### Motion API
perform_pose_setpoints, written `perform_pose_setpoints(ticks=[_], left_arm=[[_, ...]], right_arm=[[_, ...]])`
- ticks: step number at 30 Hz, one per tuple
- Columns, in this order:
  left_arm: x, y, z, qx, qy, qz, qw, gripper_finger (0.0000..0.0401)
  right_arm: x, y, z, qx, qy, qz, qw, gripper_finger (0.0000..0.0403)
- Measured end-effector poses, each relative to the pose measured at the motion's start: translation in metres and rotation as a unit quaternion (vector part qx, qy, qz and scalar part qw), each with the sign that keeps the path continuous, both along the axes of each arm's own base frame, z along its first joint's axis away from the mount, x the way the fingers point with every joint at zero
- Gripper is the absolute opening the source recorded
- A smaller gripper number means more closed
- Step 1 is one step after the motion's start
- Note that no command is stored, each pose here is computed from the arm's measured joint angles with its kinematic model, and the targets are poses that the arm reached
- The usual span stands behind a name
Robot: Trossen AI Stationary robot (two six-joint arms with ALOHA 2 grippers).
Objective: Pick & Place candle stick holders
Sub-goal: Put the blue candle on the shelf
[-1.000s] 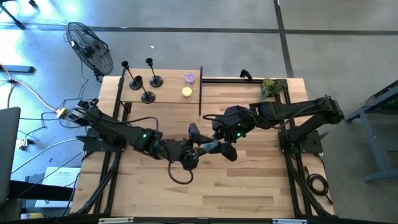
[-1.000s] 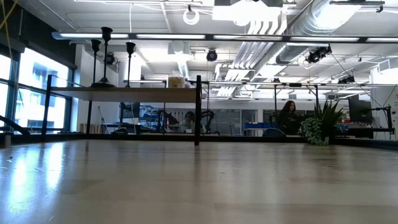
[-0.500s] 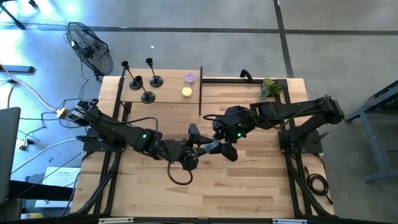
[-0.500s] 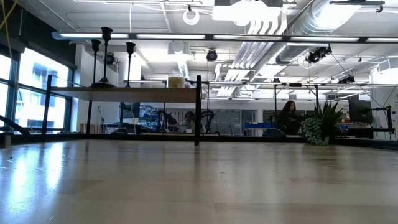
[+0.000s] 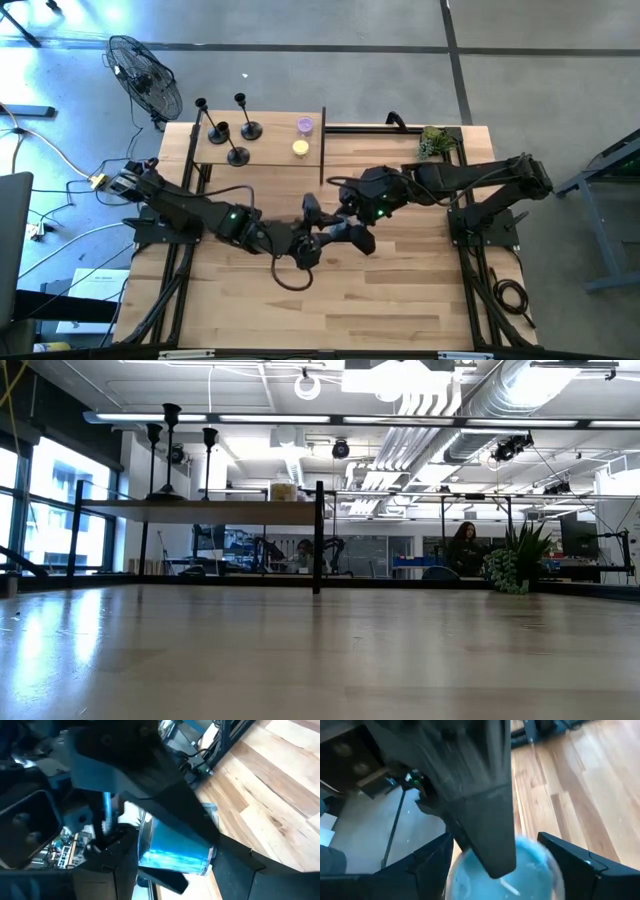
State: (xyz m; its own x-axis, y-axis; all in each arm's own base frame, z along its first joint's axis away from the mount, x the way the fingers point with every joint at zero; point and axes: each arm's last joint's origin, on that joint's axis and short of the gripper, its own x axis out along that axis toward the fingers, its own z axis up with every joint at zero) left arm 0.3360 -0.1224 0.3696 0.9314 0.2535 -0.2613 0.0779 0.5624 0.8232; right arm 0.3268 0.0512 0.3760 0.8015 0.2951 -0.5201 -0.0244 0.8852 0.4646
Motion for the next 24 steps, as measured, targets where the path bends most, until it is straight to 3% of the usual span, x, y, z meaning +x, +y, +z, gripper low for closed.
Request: perform_pose_setpoints(ticks=[12,20,24], left_arm=[[-0.001,0.0,-0.001,0.006,0.006,0.006,1.0,0.0203],[-0.001,0.002,-0.001,0.009,0.002,0.036,0.999,0.0203],[-0.002,0.004,0.001,0.02,-0.012,0.081,0.996,0.0203]], right_arm=[[-0.001,-0.006,0.005,-0.006,-0.018,-0.004,1.0,0.0287],[-0.036,-0.012,0.039,-0.033,-0.081,-0.041,0.995,0.0288],[-0.058,-0.014,0.056,-0.039,-0.109,-0.06,0.991,0.0288]])
